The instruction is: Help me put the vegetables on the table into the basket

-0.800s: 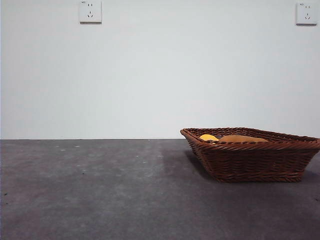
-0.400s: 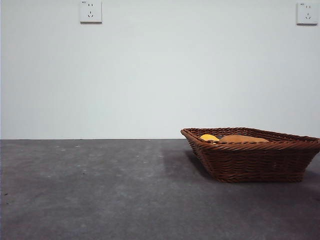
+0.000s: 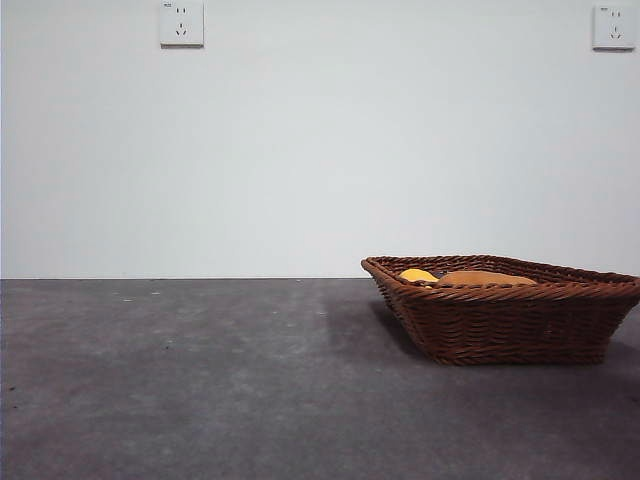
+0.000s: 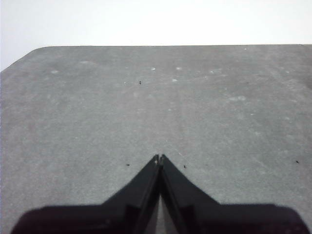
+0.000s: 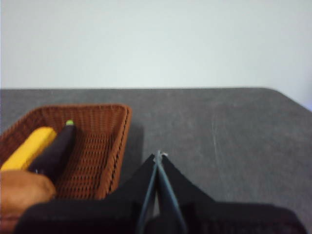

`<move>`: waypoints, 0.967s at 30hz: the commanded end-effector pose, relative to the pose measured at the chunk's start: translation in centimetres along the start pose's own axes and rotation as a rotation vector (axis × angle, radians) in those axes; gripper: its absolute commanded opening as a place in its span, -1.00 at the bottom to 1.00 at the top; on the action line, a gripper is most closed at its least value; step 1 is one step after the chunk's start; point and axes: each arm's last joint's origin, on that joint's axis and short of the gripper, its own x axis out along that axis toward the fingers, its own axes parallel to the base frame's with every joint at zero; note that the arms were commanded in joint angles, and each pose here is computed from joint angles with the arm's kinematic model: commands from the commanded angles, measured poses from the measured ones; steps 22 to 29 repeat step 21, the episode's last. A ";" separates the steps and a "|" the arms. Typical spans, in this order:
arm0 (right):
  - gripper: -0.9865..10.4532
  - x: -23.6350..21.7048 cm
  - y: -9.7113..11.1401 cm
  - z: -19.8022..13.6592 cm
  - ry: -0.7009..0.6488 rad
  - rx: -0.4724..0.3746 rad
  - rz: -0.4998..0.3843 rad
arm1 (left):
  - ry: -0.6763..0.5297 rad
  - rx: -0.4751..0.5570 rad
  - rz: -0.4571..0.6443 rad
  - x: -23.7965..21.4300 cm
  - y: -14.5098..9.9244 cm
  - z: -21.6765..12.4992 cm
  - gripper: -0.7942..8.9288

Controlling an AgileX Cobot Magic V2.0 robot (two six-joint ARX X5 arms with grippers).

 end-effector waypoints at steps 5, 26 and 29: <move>-0.83 0.0 0.2 -0.7 0.057 -0.007 0.013 | 0.003 -0.010 0.006 0.1 0.0 -0.3 -0.84; -0.83 -0.1 0.6 -1.6 0.147 -0.011 0.042 | 0.008 -0.010 0.006 0.1 0.0 -0.3 -0.84; -0.83 -0.1 0.6 -1.6 0.147 -0.011 0.042 | 0.008 -0.010 0.006 0.1 0.0 -0.3 -0.84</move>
